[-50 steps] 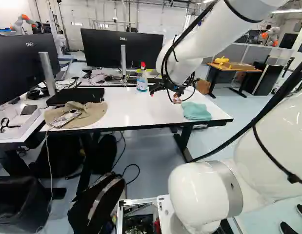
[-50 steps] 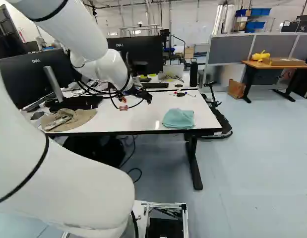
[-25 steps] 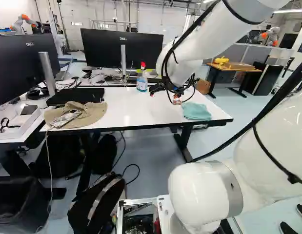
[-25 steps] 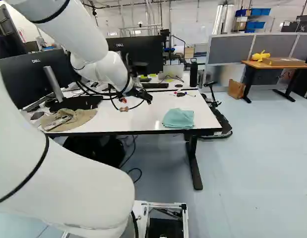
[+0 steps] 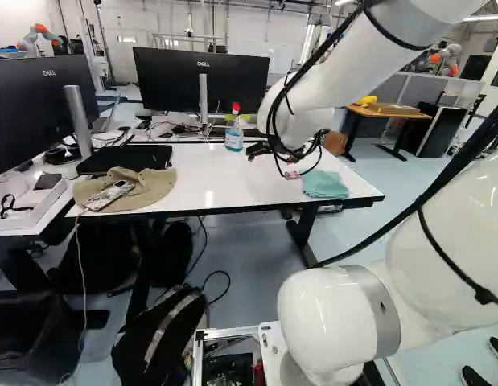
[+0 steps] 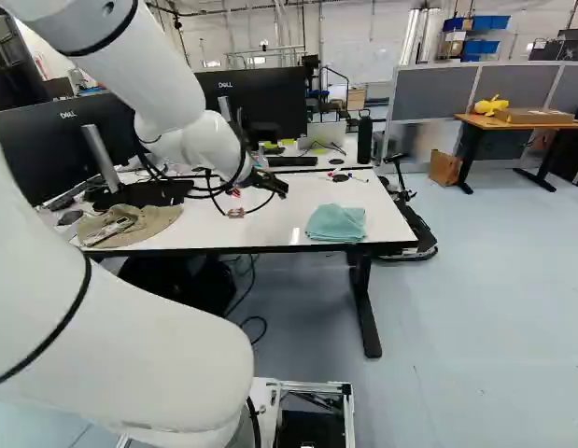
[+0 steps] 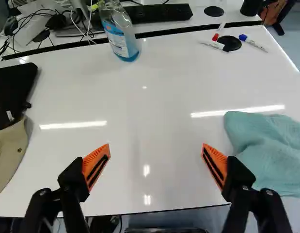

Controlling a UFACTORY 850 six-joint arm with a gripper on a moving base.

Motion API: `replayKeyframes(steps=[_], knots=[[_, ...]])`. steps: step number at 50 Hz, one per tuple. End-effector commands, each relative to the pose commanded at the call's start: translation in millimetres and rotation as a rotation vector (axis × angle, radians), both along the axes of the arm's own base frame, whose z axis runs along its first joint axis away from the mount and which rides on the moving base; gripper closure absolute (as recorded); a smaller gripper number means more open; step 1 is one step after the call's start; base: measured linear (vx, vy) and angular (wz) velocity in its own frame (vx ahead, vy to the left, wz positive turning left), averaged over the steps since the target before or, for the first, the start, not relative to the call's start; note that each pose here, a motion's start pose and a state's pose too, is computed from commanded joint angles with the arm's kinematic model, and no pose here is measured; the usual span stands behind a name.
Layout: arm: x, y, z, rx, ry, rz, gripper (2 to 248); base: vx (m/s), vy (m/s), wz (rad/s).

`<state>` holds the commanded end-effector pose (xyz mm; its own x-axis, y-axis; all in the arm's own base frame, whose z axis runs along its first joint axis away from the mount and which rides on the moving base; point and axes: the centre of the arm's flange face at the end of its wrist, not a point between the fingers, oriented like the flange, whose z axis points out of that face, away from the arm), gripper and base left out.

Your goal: Clean the table with the green towel

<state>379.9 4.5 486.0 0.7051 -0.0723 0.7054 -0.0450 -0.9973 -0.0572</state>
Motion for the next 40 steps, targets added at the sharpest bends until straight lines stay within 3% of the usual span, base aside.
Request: replayKeyframes(steps=[40], knots=[[-31.7,-3.4,-51.8,-0.034,-0.169,0.004,3,0.000,0.000,0.000]])
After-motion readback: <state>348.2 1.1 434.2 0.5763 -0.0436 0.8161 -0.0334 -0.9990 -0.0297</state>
